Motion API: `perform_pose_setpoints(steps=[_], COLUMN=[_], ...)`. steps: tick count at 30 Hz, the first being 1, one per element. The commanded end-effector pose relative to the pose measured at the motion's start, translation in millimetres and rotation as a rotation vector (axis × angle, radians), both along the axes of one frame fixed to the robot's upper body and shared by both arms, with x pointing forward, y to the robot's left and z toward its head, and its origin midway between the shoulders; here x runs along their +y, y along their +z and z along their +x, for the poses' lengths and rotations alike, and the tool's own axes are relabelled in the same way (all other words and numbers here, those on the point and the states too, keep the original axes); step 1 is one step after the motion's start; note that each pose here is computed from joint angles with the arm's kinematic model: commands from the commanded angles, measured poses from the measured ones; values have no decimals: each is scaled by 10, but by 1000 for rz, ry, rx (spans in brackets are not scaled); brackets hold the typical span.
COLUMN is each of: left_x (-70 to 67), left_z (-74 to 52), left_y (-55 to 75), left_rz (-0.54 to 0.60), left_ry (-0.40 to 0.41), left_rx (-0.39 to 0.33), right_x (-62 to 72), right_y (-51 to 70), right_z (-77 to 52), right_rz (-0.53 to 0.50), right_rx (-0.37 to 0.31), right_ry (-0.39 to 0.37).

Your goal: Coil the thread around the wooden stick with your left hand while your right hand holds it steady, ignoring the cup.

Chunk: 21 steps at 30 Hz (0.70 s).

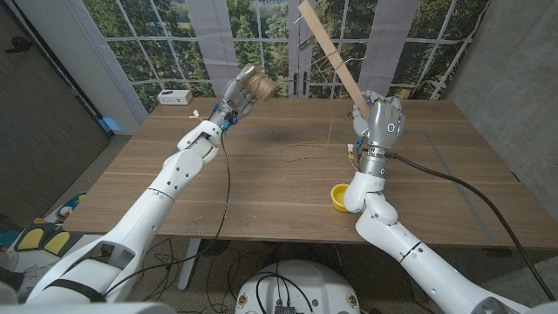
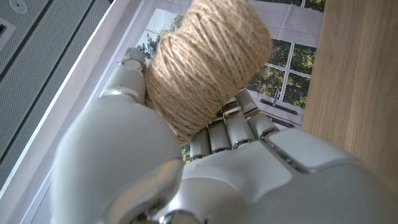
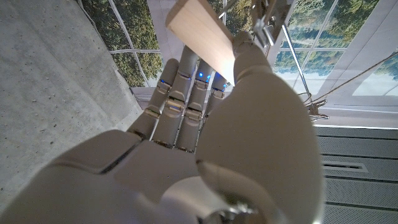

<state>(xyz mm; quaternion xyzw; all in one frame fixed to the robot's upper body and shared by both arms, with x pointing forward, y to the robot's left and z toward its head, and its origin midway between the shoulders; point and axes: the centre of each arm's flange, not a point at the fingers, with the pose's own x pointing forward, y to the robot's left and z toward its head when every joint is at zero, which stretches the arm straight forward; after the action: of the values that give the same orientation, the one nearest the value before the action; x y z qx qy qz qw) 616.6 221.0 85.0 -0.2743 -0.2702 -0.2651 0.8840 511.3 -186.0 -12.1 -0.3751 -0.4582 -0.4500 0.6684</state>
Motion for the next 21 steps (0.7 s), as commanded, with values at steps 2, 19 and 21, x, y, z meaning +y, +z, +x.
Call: perform_pose_setpoints(steps=[2, 19, 21], left_x=[-66, -172, -165], left_z=[25, -2, -20], left_y=[-26, 118, 153], left_rz=[-147, -243, -242], left_ry=[-4, 42, 58], left_rx=[88, 135, 135], right_x=[55, 145, 142], right_y=[-25, -113, -119], right_z=[-43, -117, -126], right_rz=[-52, -146, -145], right_rx=[-11, -34, -40], right_ry=[9, 9, 9])
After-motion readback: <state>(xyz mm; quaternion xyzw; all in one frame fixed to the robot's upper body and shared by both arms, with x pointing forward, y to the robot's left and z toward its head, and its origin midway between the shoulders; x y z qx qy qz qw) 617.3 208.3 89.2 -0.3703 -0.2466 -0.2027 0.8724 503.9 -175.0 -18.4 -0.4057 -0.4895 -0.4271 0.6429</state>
